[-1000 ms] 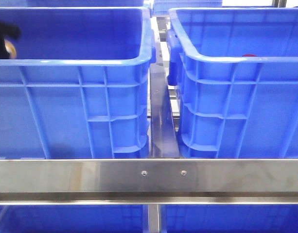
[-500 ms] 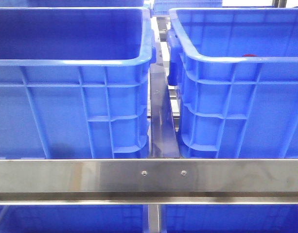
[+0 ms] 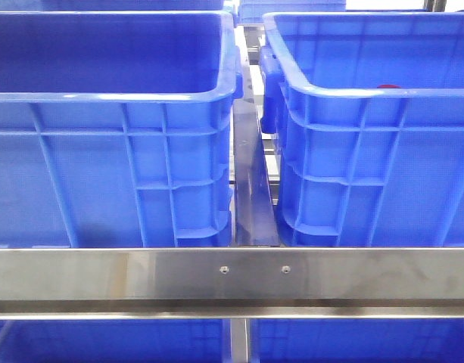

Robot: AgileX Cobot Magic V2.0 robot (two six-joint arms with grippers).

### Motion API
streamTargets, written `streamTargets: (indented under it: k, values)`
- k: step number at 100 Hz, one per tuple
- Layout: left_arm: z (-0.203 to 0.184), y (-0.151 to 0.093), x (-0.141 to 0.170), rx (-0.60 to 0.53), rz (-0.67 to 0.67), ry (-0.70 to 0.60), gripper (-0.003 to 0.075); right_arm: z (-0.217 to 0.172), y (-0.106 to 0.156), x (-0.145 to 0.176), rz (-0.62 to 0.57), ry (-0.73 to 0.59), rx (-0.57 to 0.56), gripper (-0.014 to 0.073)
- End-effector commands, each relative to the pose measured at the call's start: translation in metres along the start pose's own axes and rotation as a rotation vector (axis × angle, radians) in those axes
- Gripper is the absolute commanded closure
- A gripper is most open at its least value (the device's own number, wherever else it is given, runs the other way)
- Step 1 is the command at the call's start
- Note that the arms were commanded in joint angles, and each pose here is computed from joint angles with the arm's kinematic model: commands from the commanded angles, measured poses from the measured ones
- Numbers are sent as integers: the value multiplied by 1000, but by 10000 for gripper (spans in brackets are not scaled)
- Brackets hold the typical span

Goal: Pick red and yellow buttons and place in box
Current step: 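Close the left gripper on the yellow-capped button and lift it, then pass the yellow button from the left gripper to the right gripper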

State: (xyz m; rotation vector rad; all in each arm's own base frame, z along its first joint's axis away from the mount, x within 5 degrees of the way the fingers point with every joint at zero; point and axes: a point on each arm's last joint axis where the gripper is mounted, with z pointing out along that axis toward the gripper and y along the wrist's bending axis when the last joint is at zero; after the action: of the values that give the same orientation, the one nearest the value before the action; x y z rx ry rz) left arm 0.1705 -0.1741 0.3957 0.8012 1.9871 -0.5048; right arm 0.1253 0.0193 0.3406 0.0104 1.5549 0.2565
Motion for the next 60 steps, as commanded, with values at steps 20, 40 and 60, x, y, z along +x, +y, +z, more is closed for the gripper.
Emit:
streamTargets:
  k: [20, 40, 60]
  values:
    - [-15, -17, -18, 67, 23, -159, 739, -2, 7, -6, -20, -5, -69, 582]
    - [-15, -17, -18, 67, 23, -159, 739, -3, 14, -4, -17, 20, -146, 258]
    - [-15, -17, -18, 67, 23, -159, 739, -5, 24, -5, 139, 31, -255, 2]
